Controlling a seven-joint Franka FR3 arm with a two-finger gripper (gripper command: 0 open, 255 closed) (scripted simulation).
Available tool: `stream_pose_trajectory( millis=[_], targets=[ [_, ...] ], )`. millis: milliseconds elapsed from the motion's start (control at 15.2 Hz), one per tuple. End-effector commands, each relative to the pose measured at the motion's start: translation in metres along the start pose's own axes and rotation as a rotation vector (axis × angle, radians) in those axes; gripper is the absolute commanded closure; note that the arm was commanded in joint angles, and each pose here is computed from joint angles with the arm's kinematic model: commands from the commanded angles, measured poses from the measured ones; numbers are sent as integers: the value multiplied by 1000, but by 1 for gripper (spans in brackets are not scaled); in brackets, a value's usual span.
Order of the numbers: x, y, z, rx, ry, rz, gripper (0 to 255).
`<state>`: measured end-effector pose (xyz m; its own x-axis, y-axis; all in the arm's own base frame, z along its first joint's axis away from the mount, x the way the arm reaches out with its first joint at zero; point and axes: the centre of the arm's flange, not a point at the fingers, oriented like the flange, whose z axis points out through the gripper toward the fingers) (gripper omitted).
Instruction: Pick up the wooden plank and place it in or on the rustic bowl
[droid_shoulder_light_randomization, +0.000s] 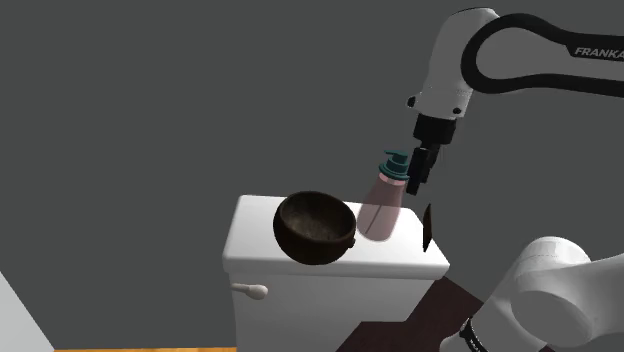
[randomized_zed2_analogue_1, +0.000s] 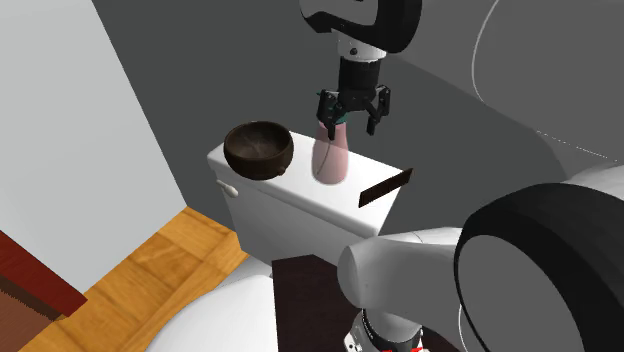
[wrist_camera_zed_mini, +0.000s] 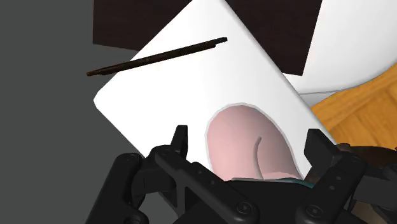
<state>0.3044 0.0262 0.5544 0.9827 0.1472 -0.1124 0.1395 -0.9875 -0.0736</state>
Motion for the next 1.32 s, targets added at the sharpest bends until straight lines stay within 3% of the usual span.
stream_pose_trajectory(
  millis=[0, 594, 660, 1254],
  targets=[
    [0, 0, 0, 0, 0, 0, 0],
    [-80, 9, 101, 29, 152, 1207, 0],
    [-85, 5, 109, 31, 164, 1302, 0],
    [-79, 8, 149, 31, 164, 1303, 0]
  ],
)
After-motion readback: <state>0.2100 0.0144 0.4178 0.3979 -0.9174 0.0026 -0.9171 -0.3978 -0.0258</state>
